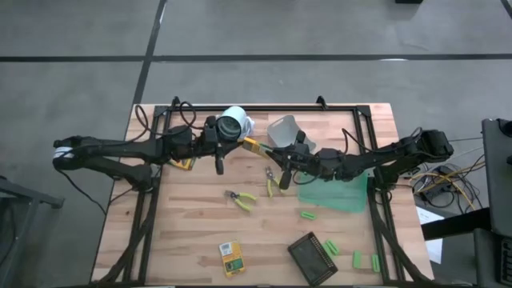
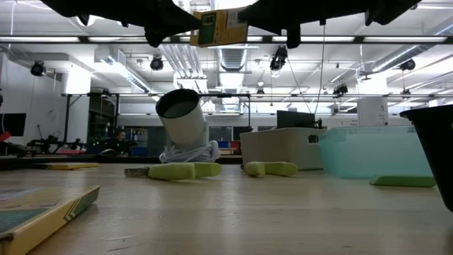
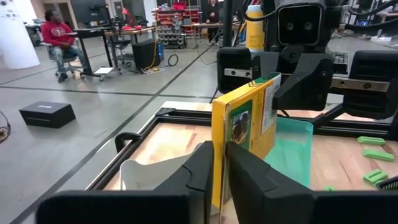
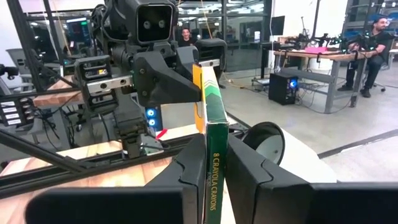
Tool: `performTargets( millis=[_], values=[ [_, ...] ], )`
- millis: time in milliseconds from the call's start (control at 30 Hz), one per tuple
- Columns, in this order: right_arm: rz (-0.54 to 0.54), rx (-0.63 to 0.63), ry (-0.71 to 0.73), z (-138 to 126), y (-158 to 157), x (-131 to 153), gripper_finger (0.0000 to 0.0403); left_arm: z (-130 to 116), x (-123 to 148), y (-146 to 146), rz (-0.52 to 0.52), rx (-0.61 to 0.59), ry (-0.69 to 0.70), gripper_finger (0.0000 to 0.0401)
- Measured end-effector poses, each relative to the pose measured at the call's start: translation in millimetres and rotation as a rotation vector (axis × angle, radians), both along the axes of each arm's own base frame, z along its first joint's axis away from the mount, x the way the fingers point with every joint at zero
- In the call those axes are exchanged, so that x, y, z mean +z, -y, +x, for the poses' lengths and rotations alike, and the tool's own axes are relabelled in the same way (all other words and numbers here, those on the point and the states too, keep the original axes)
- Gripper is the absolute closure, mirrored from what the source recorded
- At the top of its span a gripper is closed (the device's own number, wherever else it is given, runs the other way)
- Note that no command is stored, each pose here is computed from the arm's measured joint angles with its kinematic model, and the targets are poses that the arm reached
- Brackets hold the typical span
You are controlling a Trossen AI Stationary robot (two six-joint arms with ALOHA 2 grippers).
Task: Pick & Place School Supplies
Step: Put the yellow crayon box into the green bin
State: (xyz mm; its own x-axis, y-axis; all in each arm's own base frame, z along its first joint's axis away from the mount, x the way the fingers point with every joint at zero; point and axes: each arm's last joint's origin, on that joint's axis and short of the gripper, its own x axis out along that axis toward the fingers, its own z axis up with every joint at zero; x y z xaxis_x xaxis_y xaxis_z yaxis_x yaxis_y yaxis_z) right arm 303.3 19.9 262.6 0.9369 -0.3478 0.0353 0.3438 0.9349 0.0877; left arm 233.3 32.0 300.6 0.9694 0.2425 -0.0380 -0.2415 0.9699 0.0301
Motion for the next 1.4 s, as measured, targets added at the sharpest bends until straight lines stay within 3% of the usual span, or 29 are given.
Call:
performTargets(
  millis=[667,1167,1400],
  values=[
    [-0.003,0.001,-0.003,0,0,0,0.0365,0,0,0,-0.010,0.014,0.003,0.0229],
    [0.046,-0.012,0.027,-7,1,9,0.0365,-23,15,0,0.052,0.092,0.017,0.0222],
    [0.191,-0.111,-0.091,-37,2,21,0.0365,-28,15,0,0.032,0.091,0.002,0.0222]
  ],
)
